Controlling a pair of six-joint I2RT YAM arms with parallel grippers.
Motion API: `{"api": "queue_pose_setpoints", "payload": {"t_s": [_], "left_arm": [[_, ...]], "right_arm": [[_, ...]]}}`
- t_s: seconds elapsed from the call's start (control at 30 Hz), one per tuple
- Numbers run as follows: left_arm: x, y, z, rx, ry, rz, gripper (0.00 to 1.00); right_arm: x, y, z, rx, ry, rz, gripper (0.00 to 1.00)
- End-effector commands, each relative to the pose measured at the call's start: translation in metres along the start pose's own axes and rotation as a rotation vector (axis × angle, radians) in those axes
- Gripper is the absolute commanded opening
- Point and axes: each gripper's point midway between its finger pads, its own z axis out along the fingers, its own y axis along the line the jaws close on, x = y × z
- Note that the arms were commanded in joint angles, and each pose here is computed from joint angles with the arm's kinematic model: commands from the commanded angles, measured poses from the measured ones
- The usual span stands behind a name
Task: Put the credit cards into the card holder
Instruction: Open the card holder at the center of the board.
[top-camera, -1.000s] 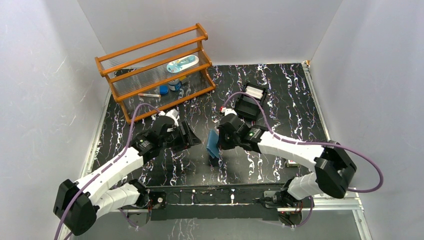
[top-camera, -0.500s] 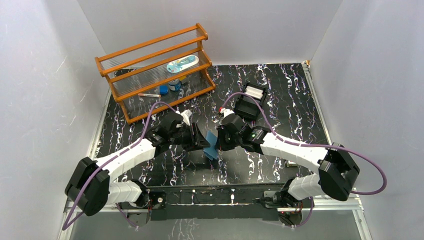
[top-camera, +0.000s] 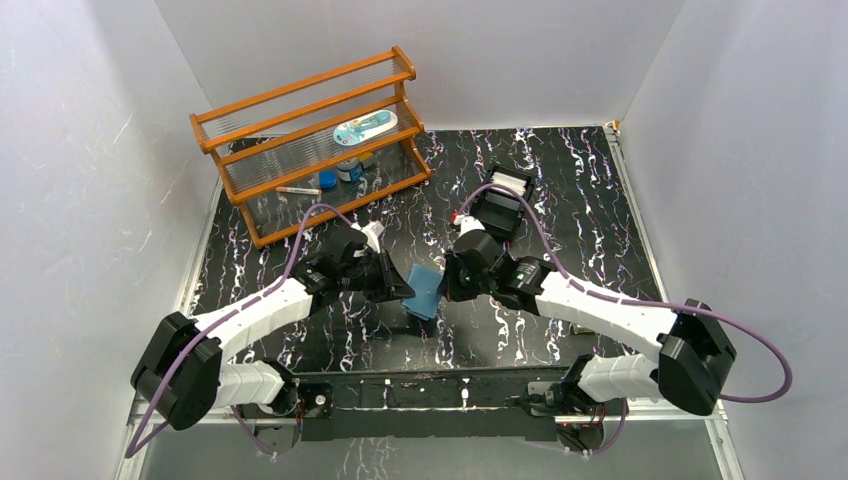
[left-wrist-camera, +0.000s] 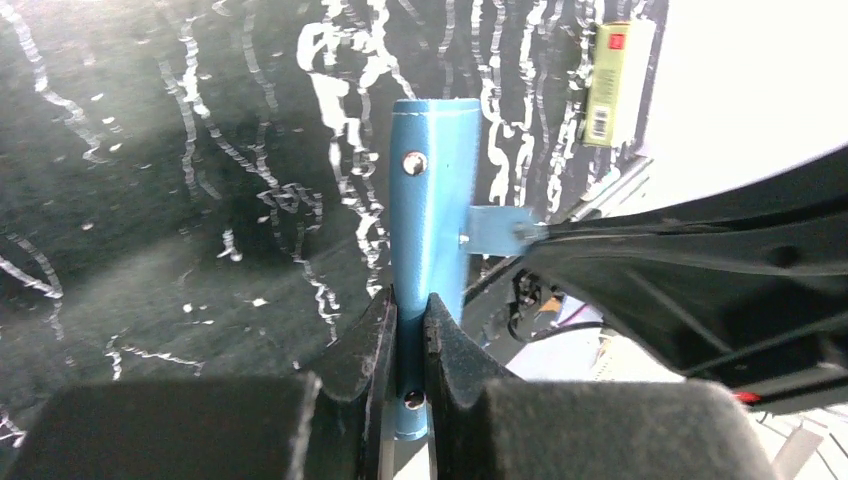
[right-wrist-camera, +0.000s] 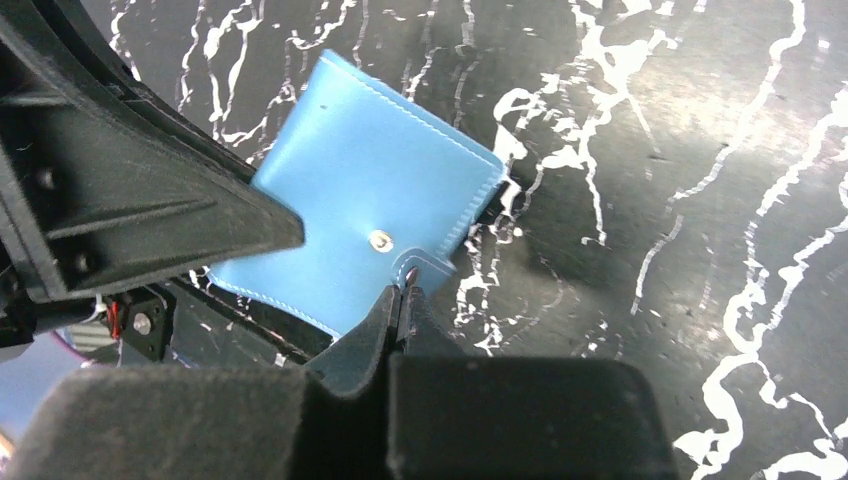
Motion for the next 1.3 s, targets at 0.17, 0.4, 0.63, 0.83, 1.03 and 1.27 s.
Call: {"api": "queue_pose_setpoints", "payload": {"t_s": [0.17,0.4,0.63,0.83,1.03,1.27], "left_arm": [[0.019,0.05,0.002,-0.174,0.024,-0.063,0.0],[0.019,0.059,0.002,-0.225,0.017,-0.102,0.31],[0.028,0.077,0.005,-0.303,0.061,-0.123,0.49],[0.023,0.05,0.007,-0.167,0.052,-0.09,0.6],[0.02,0.024,0.01,-0.026,0.06,-0.074,0.65],[0.028,0.029,0.013,-0.021,0.086,-0.095,0.68]], "right_arm": [[-0.021,-0.009,-0.019,0.023,-0.145,0.075,0.0],[-0.014,-0.009,-0.014,0.004,-0.133,0.095,0.0],[0.017,-0.034,0.008,0.047,-0.06,0.063,0.0],[-0.001,-0.013,-0.004,-0.045,-0.118,0.077,0.0],[-0.011,0.013,-0.015,-0.161,-0.133,0.158,0.0],[-0.01,0.021,-0.012,-0.207,-0.134,0.213,0.0]]}}
